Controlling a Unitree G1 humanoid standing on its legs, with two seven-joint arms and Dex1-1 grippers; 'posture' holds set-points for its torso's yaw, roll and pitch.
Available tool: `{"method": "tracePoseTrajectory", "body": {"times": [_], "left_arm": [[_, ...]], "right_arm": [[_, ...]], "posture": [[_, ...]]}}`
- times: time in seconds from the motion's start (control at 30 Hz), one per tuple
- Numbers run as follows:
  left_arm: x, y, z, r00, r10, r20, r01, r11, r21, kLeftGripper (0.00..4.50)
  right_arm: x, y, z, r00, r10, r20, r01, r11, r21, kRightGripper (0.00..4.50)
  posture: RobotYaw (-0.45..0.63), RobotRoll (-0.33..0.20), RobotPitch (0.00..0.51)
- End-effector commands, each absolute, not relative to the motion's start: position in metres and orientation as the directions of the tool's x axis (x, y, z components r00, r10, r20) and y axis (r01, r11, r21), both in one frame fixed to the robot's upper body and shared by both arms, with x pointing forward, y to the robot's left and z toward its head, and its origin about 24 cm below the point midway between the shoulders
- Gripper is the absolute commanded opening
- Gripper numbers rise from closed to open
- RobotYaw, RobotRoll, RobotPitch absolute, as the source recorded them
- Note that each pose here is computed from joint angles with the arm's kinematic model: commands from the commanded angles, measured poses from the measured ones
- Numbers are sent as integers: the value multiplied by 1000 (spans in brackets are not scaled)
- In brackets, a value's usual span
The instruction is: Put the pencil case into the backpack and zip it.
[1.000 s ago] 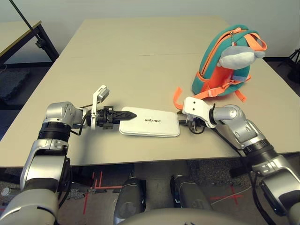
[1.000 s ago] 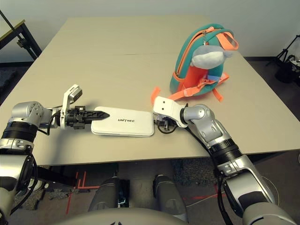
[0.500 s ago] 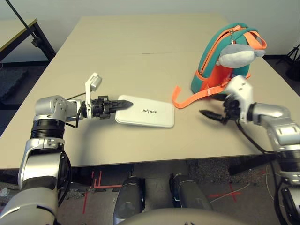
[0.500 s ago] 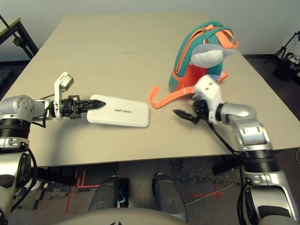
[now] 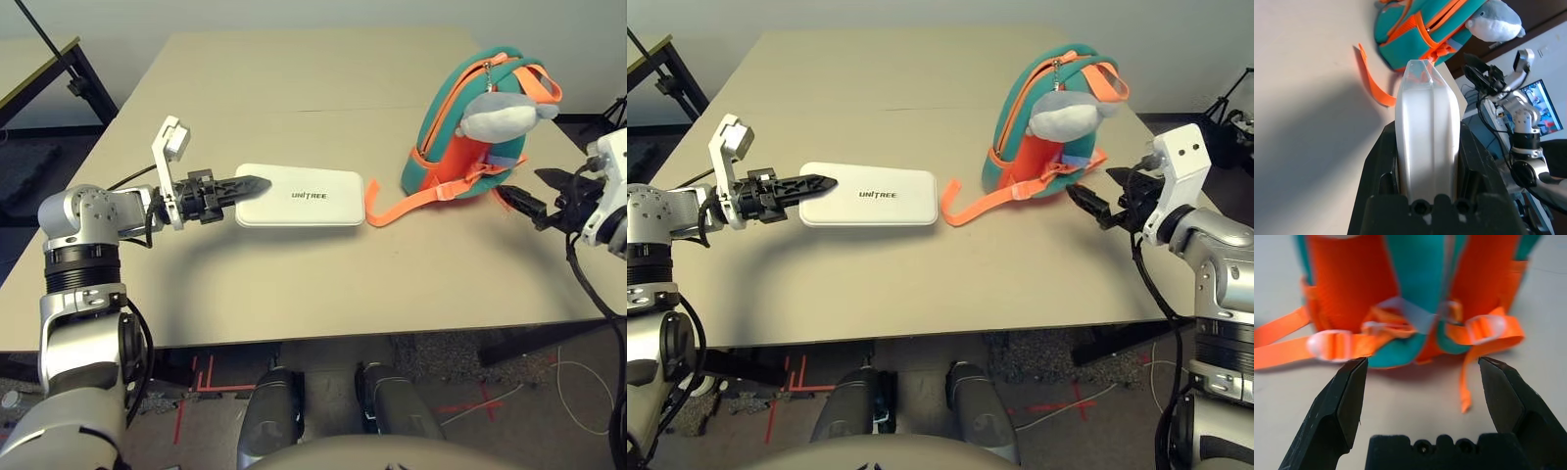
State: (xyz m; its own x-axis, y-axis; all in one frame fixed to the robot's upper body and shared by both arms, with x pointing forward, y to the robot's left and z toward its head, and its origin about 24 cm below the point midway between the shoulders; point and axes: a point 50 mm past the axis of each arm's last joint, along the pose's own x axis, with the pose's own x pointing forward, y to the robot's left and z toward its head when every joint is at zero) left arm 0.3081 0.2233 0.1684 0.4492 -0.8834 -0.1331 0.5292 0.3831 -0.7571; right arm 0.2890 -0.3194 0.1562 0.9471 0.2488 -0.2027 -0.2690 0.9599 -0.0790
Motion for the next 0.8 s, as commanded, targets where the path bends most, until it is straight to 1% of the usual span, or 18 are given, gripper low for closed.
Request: {"method": "tracePoseTrajectory", "body": {"times": [0.03, 0.1, 0.23, 0.5, 0.73, 0.8], "left_arm": [[306, 227, 177, 462, -882, -94, 554, 370, -746, 1344], [307, 228, 178, 472, -877, -88, 556, 373, -743, 1344], [307, 231, 178, 492, -866, -92, 554, 392, -734, 1342], [302, 237, 180, 515, -854, -77, 555, 401, -729, 1337], [300, 236, 180, 522, -850, -75, 554, 405, -727, 1337], [300, 237, 180, 524, -848, -76, 553, 407, -727, 1337]], "right_arm": [[300, -323, 153, 964, 204, -168, -215, 975, -52, 4500], [312, -321, 148, 967, 194, -164, -206, 977, -59, 4500], [332, -308, 141, 956, 246, -157, -254, 967, -34, 4500], [350, -300, 137, 952, 269, -148, -276, 961, -27, 4500], [361, -292, 137, 951, 281, -127, -285, 959, -9, 4500], [362, -290, 137, 950, 289, -122, -291, 957, -4, 4101]], "posture": [[-114, 0, 49], [-114, 0, 44], [-98, 0, 37], [-74, 0, 31], [-63, 0, 31], [-61, 0, 30]]}}
